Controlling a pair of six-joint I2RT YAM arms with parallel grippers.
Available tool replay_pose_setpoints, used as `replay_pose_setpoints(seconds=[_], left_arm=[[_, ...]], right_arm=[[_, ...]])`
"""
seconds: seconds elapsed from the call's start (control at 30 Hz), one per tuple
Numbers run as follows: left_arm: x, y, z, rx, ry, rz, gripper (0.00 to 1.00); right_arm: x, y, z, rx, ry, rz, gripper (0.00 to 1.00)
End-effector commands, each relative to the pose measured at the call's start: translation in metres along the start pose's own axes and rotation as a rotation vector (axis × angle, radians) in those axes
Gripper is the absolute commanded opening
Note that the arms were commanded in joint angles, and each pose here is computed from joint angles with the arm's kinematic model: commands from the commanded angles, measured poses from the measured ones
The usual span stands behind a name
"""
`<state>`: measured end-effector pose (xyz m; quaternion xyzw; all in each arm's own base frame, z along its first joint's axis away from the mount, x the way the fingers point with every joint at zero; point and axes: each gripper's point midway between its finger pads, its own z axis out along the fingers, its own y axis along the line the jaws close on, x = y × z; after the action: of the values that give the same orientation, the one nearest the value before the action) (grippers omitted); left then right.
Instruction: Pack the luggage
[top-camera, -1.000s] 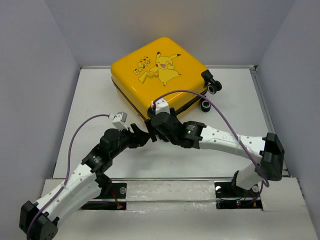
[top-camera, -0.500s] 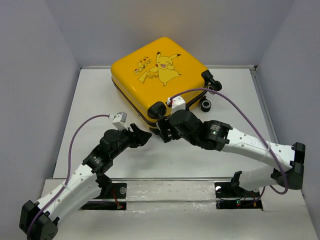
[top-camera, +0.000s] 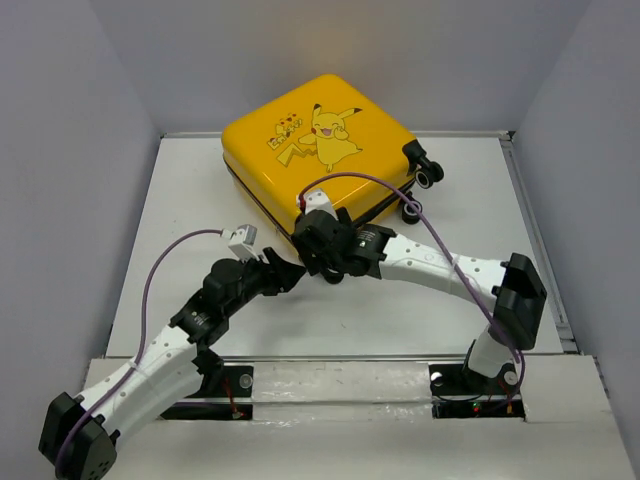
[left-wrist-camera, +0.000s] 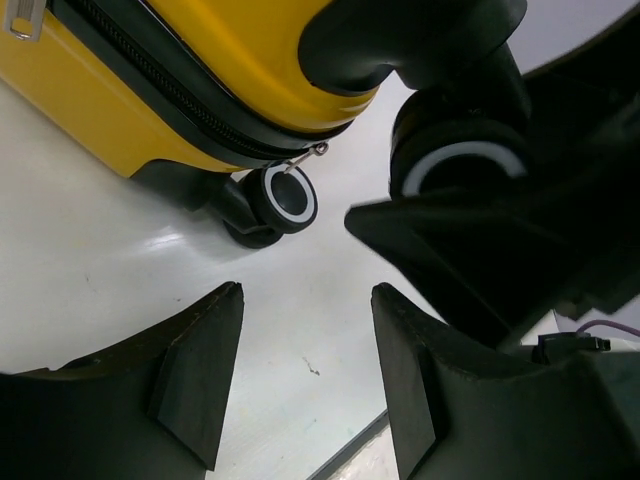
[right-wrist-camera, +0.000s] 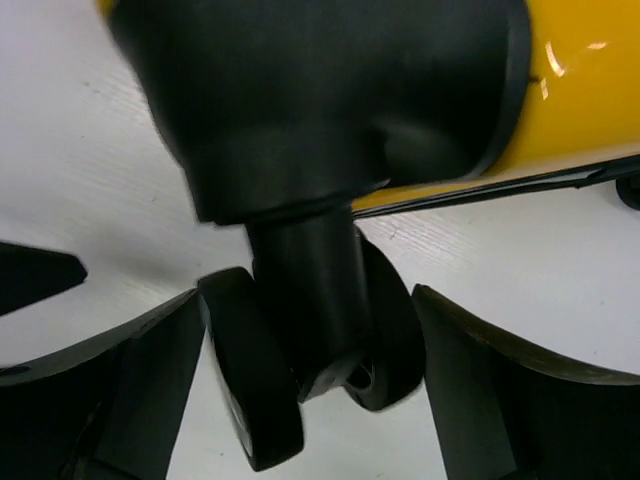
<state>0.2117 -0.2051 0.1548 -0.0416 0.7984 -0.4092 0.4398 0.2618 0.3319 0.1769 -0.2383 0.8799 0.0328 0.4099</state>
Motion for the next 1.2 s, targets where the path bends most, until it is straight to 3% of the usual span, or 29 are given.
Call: replay_pose_setpoints(seconds=[0.0,0.23,0.27,0.33,0.37,0.43,0.53,0.6,0.77,1.0,1.17], left_arm=[[-0.001,-0.007,0.003,0.052,-0.017,-0.005,0.64],[0.003,-0.006,0.004,0.059,-0.009,-0.017,0.63],[0.003,-0.007,0.004,0.064,-0.008,-0.021,0.63],[0.004,-0.007,0.005,0.067,-0.007,-0.021,0.62],[0.003,-0.008,0.005,0.071,-0.009,-0.022,0.61],[0.001,-0.01,0.005,0.077,-0.015,-0.022,0.59],[-0.004,-0.015,0.007,0.095,-0.033,-0.016,0.57],[-0.005,-0.013,0.009,0.088,-0.041,-0.012,0.54],[-0.011,-0.004,0.013,0.054,-0.099,-0.003,0.5],[-0.015,0.002,0.02,0.03,-0.162,0.019,0.48],[-0.021,0.003,0.026,0.001,-0.219,0.038,0.48]], right_arm=[[-0.041,-0.011,0.0,0.047,-0.089,0.013,0.85],[-0.053,-0.004,0.003,-0.02,-0.133,0.066,0.83],[-0.054,-0.005,0.004,-0.036,-0.135,0.079,0.73],[-0.051,-0.004,0.004,-0.042,-0.129,0.078,0.62],[-0.052,-0.008,0.004,-0.039,-0.128,0.09,0.42],[-0.052,-0.003,0.005,-0.088,-0.122,0.112,0.32],[-0.066,0.014,-0.005,-0.259,-0.183,0.202,0.07],[-0.08,0.034,-0.023,-0.472,-0.245,0.288,0.07],[-0.092,0.077,-0.055,-0.814,-0.25,0.385,0.07],[-0.117,0.108,-0.093,-1.171,-0.328,0.614,0.07],[-0.13,0.11,-0.113,-1.316,-0.358,0.734,0.07]])
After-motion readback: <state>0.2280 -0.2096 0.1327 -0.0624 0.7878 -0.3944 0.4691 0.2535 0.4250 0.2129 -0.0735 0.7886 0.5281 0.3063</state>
